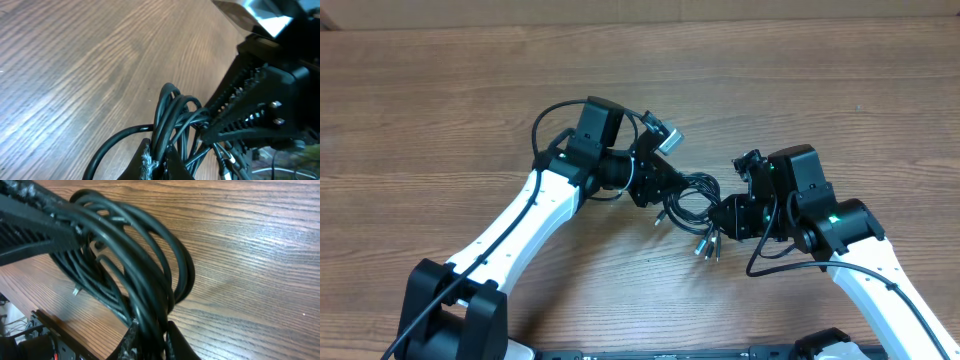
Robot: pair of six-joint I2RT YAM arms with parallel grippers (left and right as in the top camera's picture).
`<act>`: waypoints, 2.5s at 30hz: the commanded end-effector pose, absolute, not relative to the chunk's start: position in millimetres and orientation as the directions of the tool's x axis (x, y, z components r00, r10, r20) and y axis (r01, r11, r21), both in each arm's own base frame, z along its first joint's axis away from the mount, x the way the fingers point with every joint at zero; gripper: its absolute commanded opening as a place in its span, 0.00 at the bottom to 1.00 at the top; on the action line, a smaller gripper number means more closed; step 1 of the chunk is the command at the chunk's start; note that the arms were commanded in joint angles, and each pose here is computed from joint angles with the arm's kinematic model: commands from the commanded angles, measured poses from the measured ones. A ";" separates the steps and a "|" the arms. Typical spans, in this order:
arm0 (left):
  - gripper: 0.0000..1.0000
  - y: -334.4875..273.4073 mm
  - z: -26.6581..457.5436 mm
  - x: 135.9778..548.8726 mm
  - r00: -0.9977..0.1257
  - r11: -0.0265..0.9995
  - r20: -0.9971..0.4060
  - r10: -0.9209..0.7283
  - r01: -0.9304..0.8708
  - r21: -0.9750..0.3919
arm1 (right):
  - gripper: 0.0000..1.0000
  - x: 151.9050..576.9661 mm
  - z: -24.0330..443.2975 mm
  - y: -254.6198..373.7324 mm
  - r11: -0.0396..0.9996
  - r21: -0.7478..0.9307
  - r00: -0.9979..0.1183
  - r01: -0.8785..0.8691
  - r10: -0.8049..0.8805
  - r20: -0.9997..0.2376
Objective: Untangle cables
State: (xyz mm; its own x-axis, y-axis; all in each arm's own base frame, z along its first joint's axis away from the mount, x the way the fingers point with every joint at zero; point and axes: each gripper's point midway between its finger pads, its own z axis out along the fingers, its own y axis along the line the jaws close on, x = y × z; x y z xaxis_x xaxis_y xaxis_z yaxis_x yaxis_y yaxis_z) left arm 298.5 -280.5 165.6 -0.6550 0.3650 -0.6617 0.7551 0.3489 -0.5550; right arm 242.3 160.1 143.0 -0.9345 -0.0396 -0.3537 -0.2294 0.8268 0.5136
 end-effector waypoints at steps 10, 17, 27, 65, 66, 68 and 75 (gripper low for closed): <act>0.04 -276.1 174.9 308.5 -0.655 0.373 -0.676 0.339 0.753 -0.542 | 0.11 246.3 145.4 164.3 0.806 0.533 -0.924 -0.258 -0.044 -0.380; 0.04 -277.5 176.7 306.2 -0.655 0.357 -0.676 0.338 0.754 -0.552 | 0.10 246.5 145.5 164.3 0.806 0.533 -0.924 -0.258 -0.044 -0.381; 0.04 -288.1 199.4 289.0 -0.574 0.169 -0.750 0.329 0.817 -0.551 | 0.04 246.6 145.0 163.6 0.809 0.529 -0.924 -0.256 -0.043 -0.380; 0.04 -283.2 187.7 286.6 -0.705 0.263 -0.630 0.326 0.708 -0.656 | 0.33 241.7 162.6 170.4 0.754 0.496 -0.858 -0.430 -0.171 -0.485; 0.04 -283.1 187.3 286.1 -0.721 0.270 -0.613 0.322 0.691 -0.671 | 0.33 243.3 161.8 168.7 0.763 0.485 -0.856 -0.428 -0.170 -0.488; 0.04 -283.4 185.6 282.6 -0.752 0.283 -0.577 0.321 0.657 -0.699 | 0.34 246.9 159.4 164.0 0.785 0.458 -0.854 -0.417 -0.167 -0.493; 0.04 -285.7 179.0 270.0 -0.775 0.294 -0.526 0.350 0.624 -0.724 | 0.33 251.4 158.9 160.9 0.800 0.435 -0.848 -0.413 -0.163 -0.504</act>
